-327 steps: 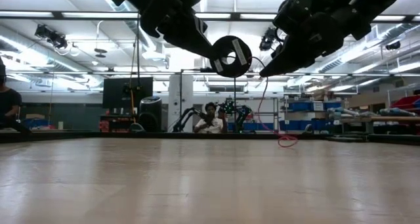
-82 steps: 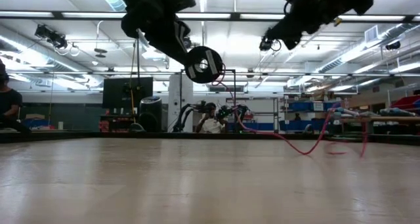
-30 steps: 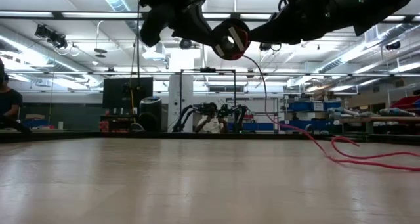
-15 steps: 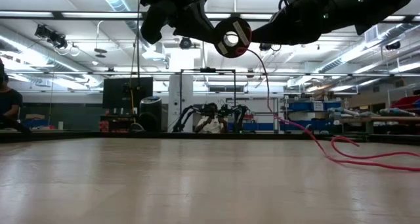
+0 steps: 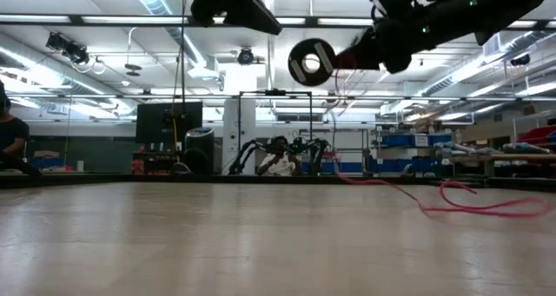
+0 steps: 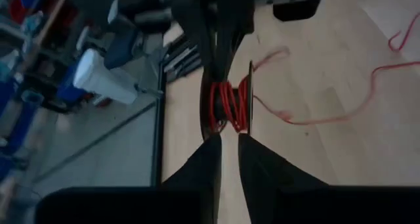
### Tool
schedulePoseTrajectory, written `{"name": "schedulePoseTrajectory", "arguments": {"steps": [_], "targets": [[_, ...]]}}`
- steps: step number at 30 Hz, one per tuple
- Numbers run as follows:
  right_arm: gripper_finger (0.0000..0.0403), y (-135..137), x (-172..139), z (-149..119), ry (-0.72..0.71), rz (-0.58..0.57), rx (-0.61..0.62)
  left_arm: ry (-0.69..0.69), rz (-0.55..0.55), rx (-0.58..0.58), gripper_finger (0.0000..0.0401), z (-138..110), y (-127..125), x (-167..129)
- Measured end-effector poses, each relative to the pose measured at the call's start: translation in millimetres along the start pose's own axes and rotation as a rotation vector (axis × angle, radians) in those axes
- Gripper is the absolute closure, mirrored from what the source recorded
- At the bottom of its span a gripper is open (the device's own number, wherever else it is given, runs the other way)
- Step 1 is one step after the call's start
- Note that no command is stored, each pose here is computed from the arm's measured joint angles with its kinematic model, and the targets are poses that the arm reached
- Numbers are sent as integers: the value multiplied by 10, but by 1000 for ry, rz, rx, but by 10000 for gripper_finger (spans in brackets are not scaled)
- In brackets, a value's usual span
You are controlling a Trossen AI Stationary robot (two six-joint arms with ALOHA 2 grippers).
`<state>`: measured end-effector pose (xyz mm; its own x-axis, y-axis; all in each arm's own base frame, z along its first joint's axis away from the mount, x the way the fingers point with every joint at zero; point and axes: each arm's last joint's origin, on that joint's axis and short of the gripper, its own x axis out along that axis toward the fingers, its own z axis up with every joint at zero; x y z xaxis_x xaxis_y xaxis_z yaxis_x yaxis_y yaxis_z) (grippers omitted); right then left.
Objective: Coil cords
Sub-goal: Uncoil the red wire cable from the black spool
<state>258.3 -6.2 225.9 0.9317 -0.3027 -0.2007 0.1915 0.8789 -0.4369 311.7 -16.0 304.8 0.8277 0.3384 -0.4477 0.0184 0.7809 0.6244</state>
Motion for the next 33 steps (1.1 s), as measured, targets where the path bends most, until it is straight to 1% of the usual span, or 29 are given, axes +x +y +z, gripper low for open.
{"name": "schedulePoseTrajectory", "arguments": {"steps": [3, 8, 10, 12, 14, 18, 20, 22, 26, 29, 31, 33], "targets": [[402, -2, 0, -7, 14, -20, 12, 20, -9, -42, 340, -23, -5, 3], [402, -21, 3, -25, 39, -62, 60, 65, -28, -244, 339, -66, -57, 62], [402, -39, 1, -15, 42, -116, 70, 92, -41, -307, 339, -106, -108, 109], [402, -49, -5, 0, 40, -158, 70, 76, -33, -380, 339, -131, -137, 137], [403, -68, -13, 43, 4, -180, 79, 57, -24, -437, 339, -184, -193, 182], [403, -73, -33, 87, -35, -171, 91, 22, 7, -511, 339, -318, -307, 259], [403, -77, -44, 88, -31, -169, 98, -19, 57, -558, 339, -341, -317, 271], [403, -83, -51, 102, -44, -172, 119, -29, 97, -592, 339, -388, -339, 285], [403, -84, -58, 106, -46, -166, 119, -68, 140, -670, 338, -432, -320, 307], [403, -82, -57, 110, -54, -154, 120, -53, 144, -716, 335, -477, -299, 329], [403, -79, -58, 118, -66, -138, 126, -59, 126, -745, 326, -490, -285, 354], [403, -80, -59, 124, -72, -138, 129, -69, 84, -769, 311, -497, -278, 374]]}}
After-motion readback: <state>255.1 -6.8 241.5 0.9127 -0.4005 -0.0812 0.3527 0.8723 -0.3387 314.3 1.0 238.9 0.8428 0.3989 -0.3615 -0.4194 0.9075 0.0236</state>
